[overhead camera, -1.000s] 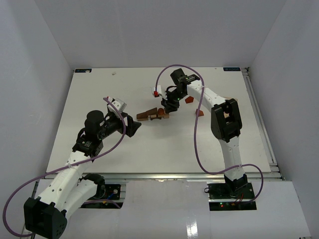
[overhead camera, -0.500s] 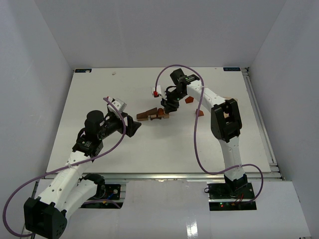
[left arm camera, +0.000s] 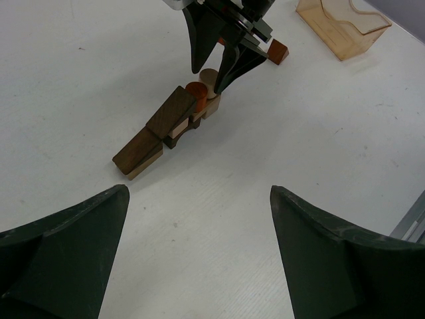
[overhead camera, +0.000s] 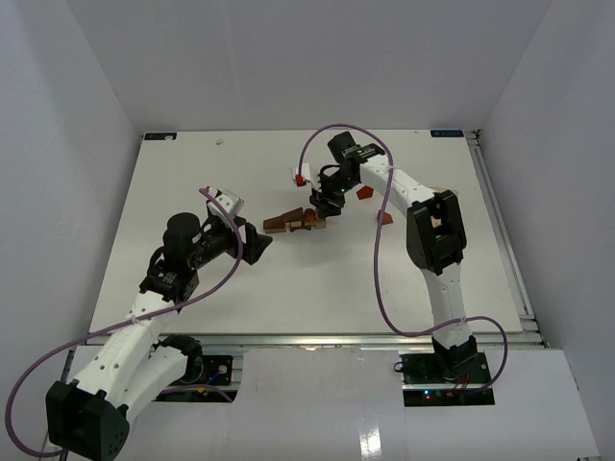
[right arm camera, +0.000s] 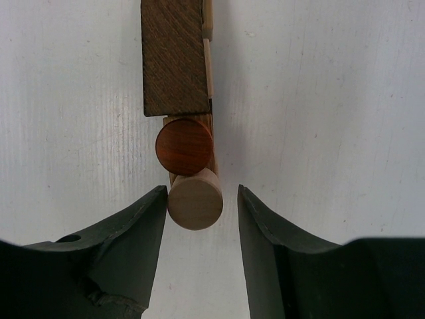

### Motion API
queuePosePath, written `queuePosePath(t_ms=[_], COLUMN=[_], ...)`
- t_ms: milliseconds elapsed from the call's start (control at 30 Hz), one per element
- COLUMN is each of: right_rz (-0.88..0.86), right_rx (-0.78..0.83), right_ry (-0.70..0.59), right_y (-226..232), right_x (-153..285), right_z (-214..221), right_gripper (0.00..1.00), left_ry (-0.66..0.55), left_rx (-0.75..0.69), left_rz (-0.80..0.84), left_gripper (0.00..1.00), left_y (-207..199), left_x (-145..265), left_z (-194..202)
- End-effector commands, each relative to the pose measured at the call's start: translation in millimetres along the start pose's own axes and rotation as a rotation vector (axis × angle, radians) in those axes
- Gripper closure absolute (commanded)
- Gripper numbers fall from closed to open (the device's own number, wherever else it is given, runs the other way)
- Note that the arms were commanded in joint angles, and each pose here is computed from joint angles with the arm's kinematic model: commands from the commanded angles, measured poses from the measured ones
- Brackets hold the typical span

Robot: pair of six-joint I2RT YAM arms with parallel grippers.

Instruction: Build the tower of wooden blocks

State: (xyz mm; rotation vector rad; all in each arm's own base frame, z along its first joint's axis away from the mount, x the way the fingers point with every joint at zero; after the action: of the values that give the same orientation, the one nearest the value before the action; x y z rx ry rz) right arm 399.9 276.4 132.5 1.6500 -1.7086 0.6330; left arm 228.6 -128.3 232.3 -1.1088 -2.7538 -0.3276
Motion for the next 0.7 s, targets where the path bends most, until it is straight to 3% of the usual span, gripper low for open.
queuePosePath(t_ms=[0, 200, 433, 667], right_rz=[0.014, 0.044, 0.102, 0.080], right_rx=[0.018, 0.029, 0.053, 0.035], right_ry=[-0.027, -0.053, -0.135, -0.224], right_y=[1, 6, 25, 61], right_x=[5, 25, 83, 128], right_z=[-11, -23, -38, 2], right_gripper=[0.46, 0.40, 0.37, 0.36], left_ry=[-0.034, -0.033, -0.041, -0.048], left_rx=[-0.018, -0.021, -0.023, -0.023], left_rz=[-0.010, -0.012, -0.005, 0.005], left_gripper=[0.02, 0.02, 0.02, 0.02], left_y=[2, 2, 1, 0], left_x=[5, 5, 5, 4], left_z=[-13, -13, -13, -13])
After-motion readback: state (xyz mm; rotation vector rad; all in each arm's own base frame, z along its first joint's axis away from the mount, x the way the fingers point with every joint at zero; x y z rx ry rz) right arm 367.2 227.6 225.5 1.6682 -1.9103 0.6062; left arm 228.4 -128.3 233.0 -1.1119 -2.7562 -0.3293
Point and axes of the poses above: each gripper's point midway between its finger pads, its own x axis back along the fingers, its own y axis along the line the jaws close on, z = x × y, the point moved 6 cm from there along x, back along the fingers, and after that the axes turned 15 degrees about -x, right-handed, at the moved point
